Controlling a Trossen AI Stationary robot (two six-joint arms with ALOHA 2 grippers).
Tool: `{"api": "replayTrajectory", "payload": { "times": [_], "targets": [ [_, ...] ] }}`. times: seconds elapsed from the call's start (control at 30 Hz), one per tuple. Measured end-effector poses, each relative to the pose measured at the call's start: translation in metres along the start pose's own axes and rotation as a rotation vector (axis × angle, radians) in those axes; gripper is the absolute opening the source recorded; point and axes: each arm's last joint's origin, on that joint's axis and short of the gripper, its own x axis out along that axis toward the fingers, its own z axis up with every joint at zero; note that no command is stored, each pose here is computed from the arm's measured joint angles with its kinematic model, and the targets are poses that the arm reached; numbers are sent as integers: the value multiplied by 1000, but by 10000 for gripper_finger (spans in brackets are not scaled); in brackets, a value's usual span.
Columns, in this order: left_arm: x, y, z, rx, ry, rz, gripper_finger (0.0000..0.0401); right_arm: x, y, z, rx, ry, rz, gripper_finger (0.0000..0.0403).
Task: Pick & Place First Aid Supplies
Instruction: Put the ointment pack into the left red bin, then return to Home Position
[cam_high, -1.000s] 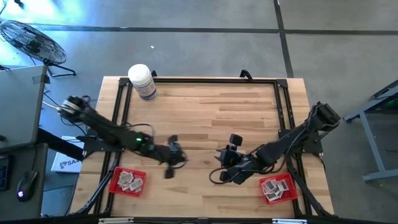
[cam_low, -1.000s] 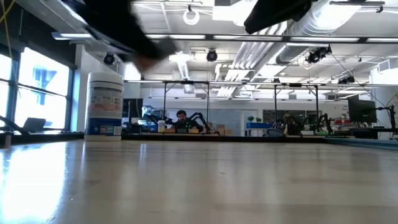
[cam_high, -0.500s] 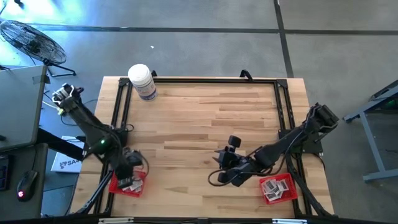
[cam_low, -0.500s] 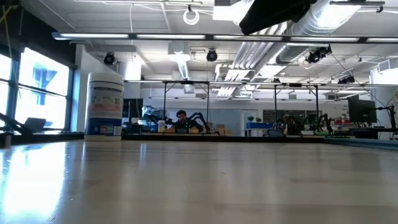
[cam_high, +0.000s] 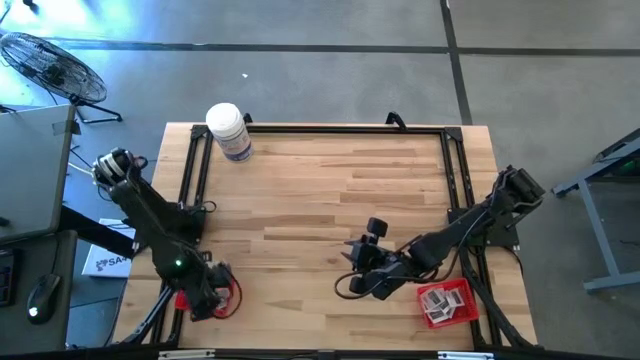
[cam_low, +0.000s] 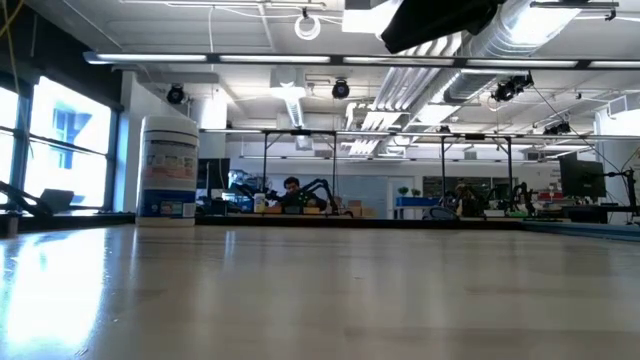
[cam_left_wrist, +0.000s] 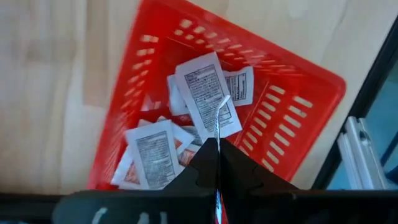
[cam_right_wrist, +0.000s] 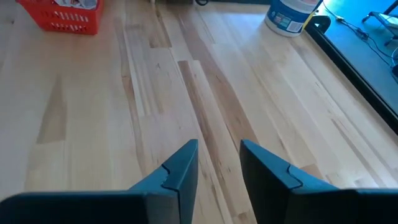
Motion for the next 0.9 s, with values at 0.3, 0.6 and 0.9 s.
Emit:
{"api": "replayTrajectory", "payload": {
  "times": [0.3,0.6,0.9],
  "targets": [
    [29,-9,6,-50,45,47,2,0,0,1,0,-8,2,113],
    [30,-3,6,-57,10,136,69,1,-1,1,2,-9,-6,113],
    [22,10,26,-118,104,127,118,1,-1,1,-2,-9,-9,113]
  ]
}}
